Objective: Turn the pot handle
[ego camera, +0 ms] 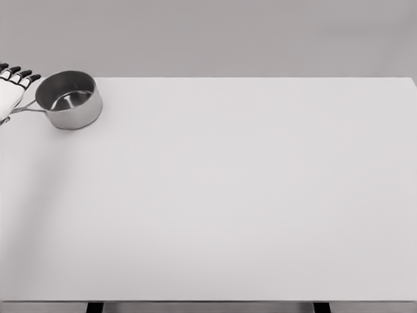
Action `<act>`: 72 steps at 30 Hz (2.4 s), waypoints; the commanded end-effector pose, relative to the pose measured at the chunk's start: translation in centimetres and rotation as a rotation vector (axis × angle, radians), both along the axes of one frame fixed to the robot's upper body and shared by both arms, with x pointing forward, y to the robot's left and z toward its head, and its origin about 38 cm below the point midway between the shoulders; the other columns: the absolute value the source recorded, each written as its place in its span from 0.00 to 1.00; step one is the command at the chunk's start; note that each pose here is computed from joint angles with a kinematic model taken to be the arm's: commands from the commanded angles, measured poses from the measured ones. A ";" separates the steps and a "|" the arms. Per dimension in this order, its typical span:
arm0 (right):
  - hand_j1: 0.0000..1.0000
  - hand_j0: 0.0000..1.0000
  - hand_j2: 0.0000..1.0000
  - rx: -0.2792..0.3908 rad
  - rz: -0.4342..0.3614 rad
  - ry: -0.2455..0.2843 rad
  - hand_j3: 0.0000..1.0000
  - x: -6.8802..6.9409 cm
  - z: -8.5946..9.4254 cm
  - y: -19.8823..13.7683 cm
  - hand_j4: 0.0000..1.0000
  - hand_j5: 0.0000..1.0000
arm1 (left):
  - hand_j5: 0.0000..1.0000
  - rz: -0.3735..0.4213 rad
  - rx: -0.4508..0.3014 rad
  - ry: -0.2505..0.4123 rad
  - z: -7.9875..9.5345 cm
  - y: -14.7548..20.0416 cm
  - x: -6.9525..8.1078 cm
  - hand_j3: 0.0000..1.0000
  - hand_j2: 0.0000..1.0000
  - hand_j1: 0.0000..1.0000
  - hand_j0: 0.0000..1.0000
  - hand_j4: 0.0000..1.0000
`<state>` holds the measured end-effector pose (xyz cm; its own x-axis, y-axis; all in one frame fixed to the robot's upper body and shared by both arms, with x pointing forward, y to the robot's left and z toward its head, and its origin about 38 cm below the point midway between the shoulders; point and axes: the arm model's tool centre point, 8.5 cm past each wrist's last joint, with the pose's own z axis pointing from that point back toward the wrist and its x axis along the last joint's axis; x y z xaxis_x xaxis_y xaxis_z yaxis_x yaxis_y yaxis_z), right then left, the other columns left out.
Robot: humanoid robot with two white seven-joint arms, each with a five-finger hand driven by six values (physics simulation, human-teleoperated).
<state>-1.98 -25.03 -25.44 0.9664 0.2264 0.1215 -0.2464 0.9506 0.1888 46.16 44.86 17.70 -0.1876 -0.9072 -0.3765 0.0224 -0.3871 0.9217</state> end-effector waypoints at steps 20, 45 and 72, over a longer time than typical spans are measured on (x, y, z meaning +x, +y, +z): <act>1.00 1.00 1.00 0.000 0.000 0.000 1.00 0.0 0.0 0.0 1.00 1.00 | 1.00 0.023 0.034 -0.001 -0.5 0.4 0.7 1.00 1.00 1.00 1.00 1.00; 1.00 1.00 1.00 0.000 0.000 0.000 1.00 0.0 0.0 0.0 1.00 1.00 | 1.00 0.047 0.026 -0.009 -0.6 0.3 1.8 1.00 1.00 1.00 1.00 1.00; 1.00 1.00 1.00 0.000 0.000 0.000 1.00 0.0 0.0 0.0 1.00 1.00 | 1.00 0.053 0.048 -0.021 -0.2 0.4 2.4 1.00 1.00 1.00 1.00 1.00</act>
<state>-1.98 -25.03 -25.44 0.9665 0.2261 0.1214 -0.2461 0.9507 0.1887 48.57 45.19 17.43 -0.1330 -0.8967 -0.4222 0.0258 -0.4290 0.9029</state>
